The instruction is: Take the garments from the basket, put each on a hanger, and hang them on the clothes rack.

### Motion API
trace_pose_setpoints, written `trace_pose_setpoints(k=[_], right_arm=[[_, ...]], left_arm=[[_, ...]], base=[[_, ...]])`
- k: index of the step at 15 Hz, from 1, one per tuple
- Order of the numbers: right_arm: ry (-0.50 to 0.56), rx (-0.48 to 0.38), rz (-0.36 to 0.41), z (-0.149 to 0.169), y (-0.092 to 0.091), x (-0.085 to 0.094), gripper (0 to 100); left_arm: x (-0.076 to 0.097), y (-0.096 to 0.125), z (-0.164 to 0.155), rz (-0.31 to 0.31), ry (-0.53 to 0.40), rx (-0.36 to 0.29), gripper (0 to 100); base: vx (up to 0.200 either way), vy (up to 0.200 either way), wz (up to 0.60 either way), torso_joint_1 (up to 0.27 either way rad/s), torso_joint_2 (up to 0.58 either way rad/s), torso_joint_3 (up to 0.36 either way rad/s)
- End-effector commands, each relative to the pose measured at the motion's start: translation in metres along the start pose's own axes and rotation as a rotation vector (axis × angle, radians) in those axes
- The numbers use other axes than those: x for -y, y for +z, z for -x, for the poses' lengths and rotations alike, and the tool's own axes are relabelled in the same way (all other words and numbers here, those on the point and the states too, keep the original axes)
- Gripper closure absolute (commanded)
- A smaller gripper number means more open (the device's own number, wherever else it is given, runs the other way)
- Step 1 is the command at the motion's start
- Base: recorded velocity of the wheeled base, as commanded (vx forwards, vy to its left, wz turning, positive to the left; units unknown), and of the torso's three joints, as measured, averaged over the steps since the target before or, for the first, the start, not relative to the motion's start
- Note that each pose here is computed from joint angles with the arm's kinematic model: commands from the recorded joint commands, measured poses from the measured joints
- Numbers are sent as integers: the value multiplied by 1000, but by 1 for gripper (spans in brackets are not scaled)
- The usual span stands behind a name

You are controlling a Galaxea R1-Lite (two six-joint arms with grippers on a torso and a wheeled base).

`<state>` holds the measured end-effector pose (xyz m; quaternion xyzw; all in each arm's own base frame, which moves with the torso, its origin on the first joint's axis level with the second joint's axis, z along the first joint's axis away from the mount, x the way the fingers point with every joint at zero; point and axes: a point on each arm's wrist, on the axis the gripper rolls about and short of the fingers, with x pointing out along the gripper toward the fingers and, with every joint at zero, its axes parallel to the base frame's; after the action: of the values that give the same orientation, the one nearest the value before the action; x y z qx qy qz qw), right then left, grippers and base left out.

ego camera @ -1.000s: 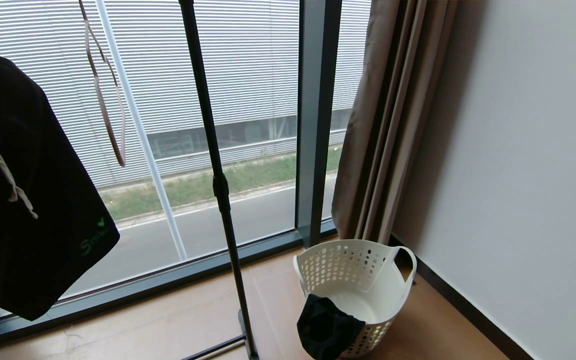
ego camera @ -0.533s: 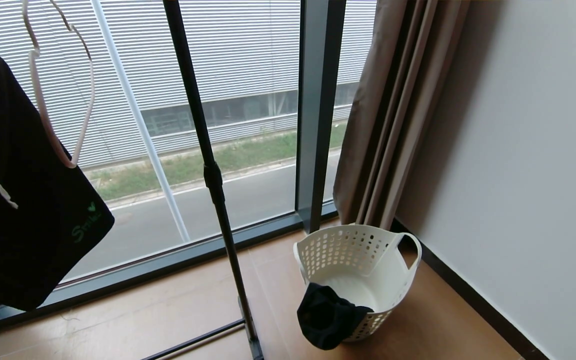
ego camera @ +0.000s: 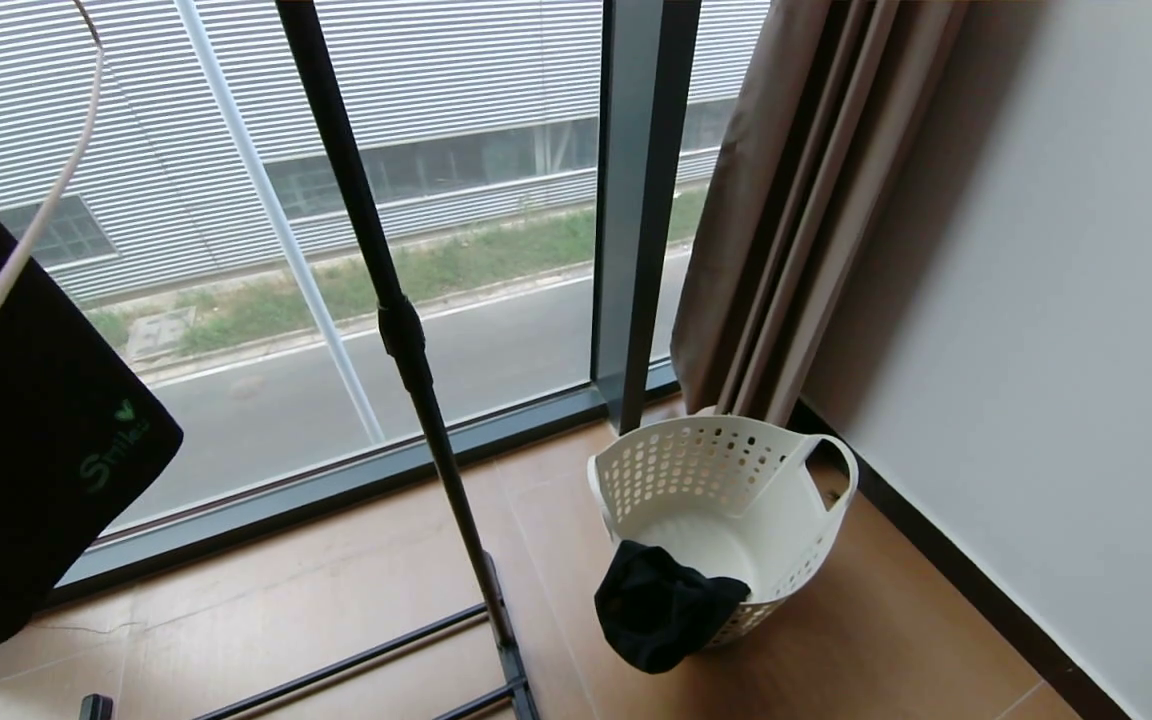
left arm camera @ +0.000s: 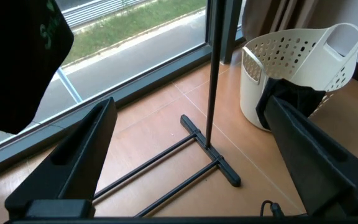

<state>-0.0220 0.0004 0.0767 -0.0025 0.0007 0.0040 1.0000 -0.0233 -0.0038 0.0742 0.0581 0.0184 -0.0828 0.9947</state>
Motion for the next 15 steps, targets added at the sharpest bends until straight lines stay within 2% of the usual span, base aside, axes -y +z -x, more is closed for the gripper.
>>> trace_pose_setpoints(k=[1,15], right_arm=[[3,12,-2,1,0,0,0],[4,-11,6,0,-1,0,0]], left_arm=[[0,0,0,1,1,-1,0],[0,0,0,1,1,-1,0]], base=[[0,0,0,-2,12,-198],[0,0,0,1,4,-197]])
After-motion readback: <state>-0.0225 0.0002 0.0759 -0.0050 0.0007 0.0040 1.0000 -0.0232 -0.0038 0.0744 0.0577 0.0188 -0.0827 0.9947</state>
